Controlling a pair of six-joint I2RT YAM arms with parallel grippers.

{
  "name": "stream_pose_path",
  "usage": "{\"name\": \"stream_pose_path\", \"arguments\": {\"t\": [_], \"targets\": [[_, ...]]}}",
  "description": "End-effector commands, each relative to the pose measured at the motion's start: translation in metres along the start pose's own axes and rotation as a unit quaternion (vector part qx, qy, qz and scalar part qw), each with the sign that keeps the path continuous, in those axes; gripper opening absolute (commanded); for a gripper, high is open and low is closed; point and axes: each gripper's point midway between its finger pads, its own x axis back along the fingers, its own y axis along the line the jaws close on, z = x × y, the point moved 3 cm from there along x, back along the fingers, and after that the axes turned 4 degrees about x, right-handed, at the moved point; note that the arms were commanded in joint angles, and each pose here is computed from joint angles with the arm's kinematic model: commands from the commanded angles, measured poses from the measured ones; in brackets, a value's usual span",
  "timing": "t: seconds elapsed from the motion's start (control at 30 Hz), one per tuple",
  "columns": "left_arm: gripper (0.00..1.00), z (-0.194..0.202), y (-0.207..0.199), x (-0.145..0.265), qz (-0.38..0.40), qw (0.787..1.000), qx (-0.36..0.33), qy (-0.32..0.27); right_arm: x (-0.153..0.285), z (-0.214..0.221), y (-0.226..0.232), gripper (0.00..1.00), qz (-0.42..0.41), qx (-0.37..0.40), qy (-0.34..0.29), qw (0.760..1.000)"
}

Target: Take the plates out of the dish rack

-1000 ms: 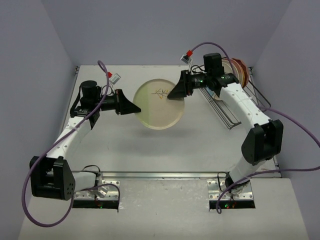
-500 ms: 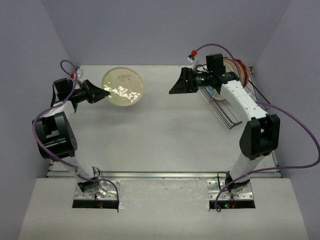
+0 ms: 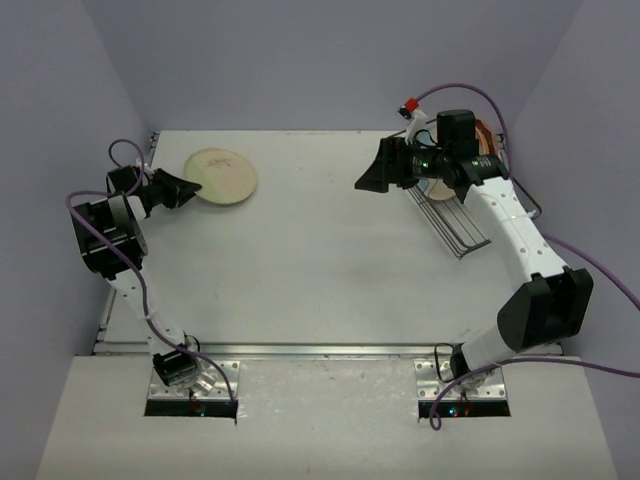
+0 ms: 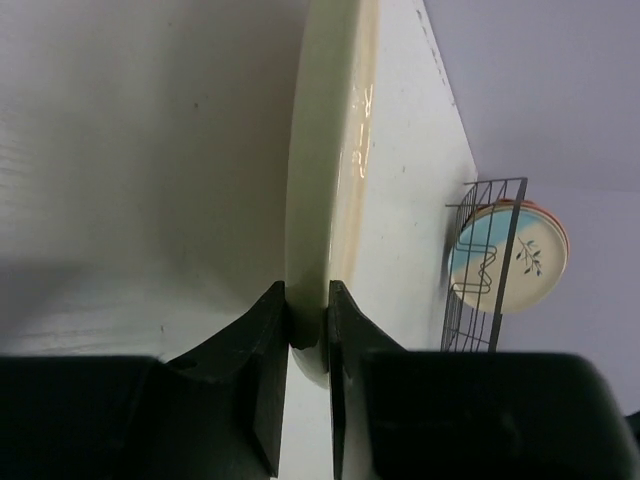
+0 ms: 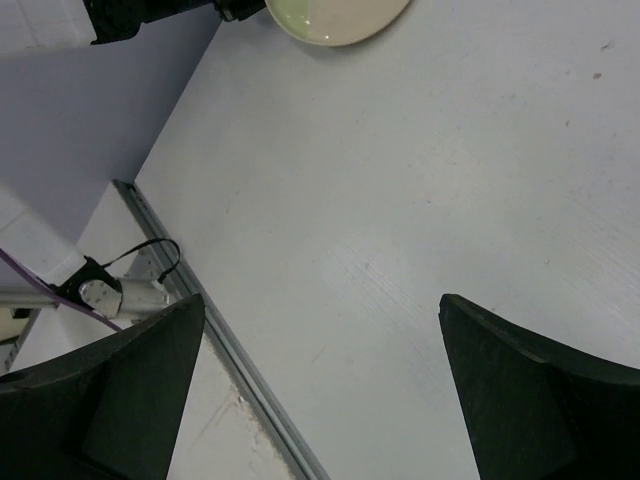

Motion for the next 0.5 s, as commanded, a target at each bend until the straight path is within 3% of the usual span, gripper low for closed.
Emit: {"name": "stream_pose_path", "arguments": {"t": [0.0,0.17,0.37,0.47], "targets": [[0.0,-0.05,-0.031,0.0,0.046,0.995,-0.041,-0.077,0.01,-0.006,-0.002,0.99,0.027,0.037,-0.019,0.999],[0.0,-0.072,0.009,-0.009,-0.053,0.992,-0.024,-0.116,0.007,-0.005,-0.007,0.99,0.034,0.037,-0.014,0.999],[0.0,-0.076,0.052,0.002,-0.192,0.972,-0.02,-0.131,0.004,-0.005,-0.015,0.99,0.052,0.033,-0.014,0.998],[0.1,-0.077,0.062,0.006,-0.233,0.963,-0.032,-0.136,0.003,-0.007,-0.015,0.99,0.052,0.032,-0.016,0.998]]}}
